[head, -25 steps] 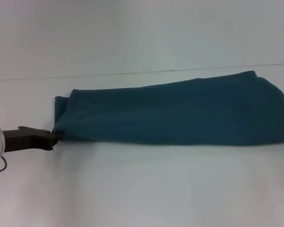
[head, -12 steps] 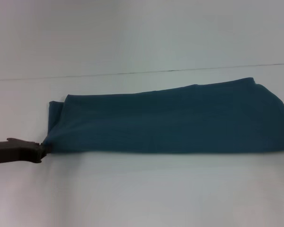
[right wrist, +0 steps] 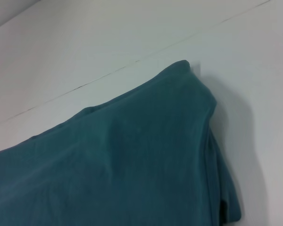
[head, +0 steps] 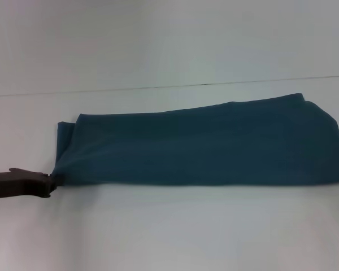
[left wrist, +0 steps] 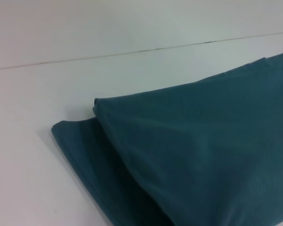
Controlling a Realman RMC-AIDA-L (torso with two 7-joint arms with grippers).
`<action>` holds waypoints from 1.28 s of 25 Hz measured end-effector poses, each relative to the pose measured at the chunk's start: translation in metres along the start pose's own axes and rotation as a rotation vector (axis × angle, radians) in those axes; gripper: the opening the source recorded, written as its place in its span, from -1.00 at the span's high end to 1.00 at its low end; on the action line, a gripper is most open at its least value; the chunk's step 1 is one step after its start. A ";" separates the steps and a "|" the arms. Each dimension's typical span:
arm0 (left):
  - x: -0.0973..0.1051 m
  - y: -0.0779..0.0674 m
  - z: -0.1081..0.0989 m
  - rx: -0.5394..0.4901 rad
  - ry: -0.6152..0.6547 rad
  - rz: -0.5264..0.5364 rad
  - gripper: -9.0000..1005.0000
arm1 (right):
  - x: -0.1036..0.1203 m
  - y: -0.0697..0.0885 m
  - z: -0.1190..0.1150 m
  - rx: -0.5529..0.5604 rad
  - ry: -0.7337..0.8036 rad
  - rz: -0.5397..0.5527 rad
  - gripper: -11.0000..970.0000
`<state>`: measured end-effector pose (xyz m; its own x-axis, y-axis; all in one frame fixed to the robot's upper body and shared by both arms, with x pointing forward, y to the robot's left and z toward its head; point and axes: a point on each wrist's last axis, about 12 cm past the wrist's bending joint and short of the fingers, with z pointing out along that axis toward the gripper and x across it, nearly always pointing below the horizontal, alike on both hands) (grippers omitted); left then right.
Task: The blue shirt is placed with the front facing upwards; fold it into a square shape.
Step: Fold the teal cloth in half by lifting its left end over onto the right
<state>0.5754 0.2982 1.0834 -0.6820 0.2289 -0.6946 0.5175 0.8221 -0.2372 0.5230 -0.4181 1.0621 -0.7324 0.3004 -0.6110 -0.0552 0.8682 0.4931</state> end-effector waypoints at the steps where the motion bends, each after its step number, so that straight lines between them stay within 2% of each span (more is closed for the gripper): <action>1: 0.000 0.000 0.000 0.001 -0.002 -0.005 0.96 | 0.000 0.000 0.000 0.000 0.000 -0.001 0.95; 9: -0.004 0.001 -0.006 0.003 0.000 -0.045 0.93 | -0.011 -0.001 -0.011 -0.024 -0.043 -0.001 0.90; 10: -0.005 0.006 -0.014 -0.016 -0.016 -0.061 0.93 | -0.014 -0.001 -0.015 -0.030 -0.063 -0.001 0.89; 14: -0.010 0.014 -0.028 -0.063 -0.058 -0.085 0.71 | -0.028 0.003 -0.033 -0.087 -0.155 -0.007 0.86; 18: -0.017 0.014 -0.031 -0.062 -0.109 -0.098 0.42 | -0.042 0.011 -0.042 -0.160 -0.233 -0.015 0.48; 21: -0.025 0.004 -0.024 -0.007 -0.155 -0.110 0.15 | -0.046 0.014 -0.041 -0.170 -0.239 -0.022 0.12; 22: -0.026 -0.001 -0.021 0.019 -0.168 -0.116 -0.01 | -0.047 0.016 -0.040 -0.174 -0.239 -0.026 0.01; 24: -0.029 -0.008 -0.015 0.068 -0.193 -0.133 -0.33 | -0.051 0.019 -0.037 -0.186 -0.238 -0.035 -0.05; 27: -0.029 -0.016 -0.006 0.133 -0.229 -0.159 -0.40 | -0.056 0.026 -0.033 -0.213 -0.225 -0.054 -0.14; 32: -0.022 -0.021 0.010 0.166 -0.239 -0.195 -0.52 | -0.060 0.038 -0.029 -0.266 -0.184 -0.108 0.21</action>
<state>0.5849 0.2708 1.0968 -0.6463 -0.0690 -0.7599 0.4796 0.7379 -0.4749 0.5451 -0.4144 1.1352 -0.5794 0.3000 -0.7578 -0.3183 0.7727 0.5492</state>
